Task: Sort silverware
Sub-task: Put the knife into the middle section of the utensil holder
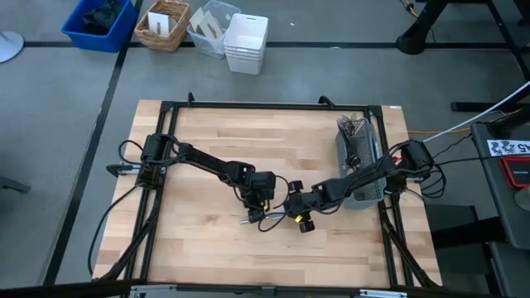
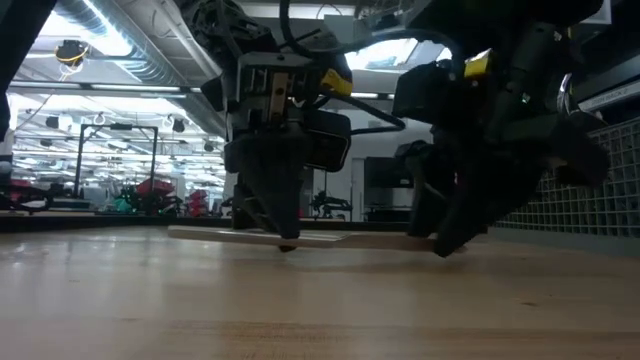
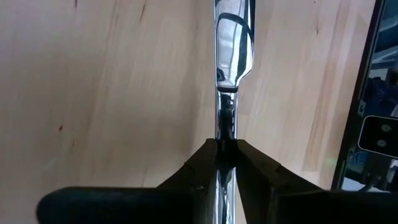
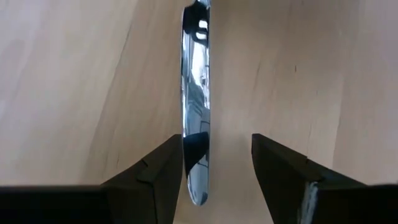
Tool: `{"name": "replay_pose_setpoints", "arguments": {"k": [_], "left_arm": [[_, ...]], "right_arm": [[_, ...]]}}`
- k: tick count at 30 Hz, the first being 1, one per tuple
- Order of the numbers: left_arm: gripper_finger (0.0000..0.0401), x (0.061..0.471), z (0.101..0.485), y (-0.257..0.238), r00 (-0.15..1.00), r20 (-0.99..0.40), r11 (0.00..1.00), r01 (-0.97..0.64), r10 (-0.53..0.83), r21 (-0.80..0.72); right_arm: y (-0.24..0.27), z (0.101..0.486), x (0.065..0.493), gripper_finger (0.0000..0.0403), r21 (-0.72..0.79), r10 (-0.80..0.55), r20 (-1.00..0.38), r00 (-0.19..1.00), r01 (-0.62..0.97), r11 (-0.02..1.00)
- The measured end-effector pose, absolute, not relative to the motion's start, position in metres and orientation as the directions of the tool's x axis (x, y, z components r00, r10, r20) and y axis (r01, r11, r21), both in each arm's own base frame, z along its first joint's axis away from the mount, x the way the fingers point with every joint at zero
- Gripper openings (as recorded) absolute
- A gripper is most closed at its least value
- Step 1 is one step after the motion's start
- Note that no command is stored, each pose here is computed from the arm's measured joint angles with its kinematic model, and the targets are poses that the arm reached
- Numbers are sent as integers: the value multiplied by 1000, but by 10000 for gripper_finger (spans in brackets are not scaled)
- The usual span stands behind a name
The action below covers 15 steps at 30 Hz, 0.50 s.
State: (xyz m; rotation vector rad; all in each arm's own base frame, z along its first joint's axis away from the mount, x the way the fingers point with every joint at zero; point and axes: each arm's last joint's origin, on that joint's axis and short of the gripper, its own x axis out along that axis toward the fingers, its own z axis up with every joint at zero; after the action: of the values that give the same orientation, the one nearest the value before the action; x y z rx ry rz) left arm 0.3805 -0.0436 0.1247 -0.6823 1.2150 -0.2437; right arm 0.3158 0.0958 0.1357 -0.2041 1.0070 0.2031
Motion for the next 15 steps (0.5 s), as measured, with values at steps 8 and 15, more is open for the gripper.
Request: {"name": "replay_pose_setpoints", "arguments": {"k": [8, 15], "left_arm": [[43, 383, 127, -44, 371, -756, 762, -167, -539, -625], [43, 384, 128, -45, 382, -745, 757, -154, -548, -635]], "right_arm": [[96, 128, 318, 187, -78, 67, -856, 512, -257, 963], [97, 128, 318, 107, -67, 80, -856, 510, -264, 962]]}}
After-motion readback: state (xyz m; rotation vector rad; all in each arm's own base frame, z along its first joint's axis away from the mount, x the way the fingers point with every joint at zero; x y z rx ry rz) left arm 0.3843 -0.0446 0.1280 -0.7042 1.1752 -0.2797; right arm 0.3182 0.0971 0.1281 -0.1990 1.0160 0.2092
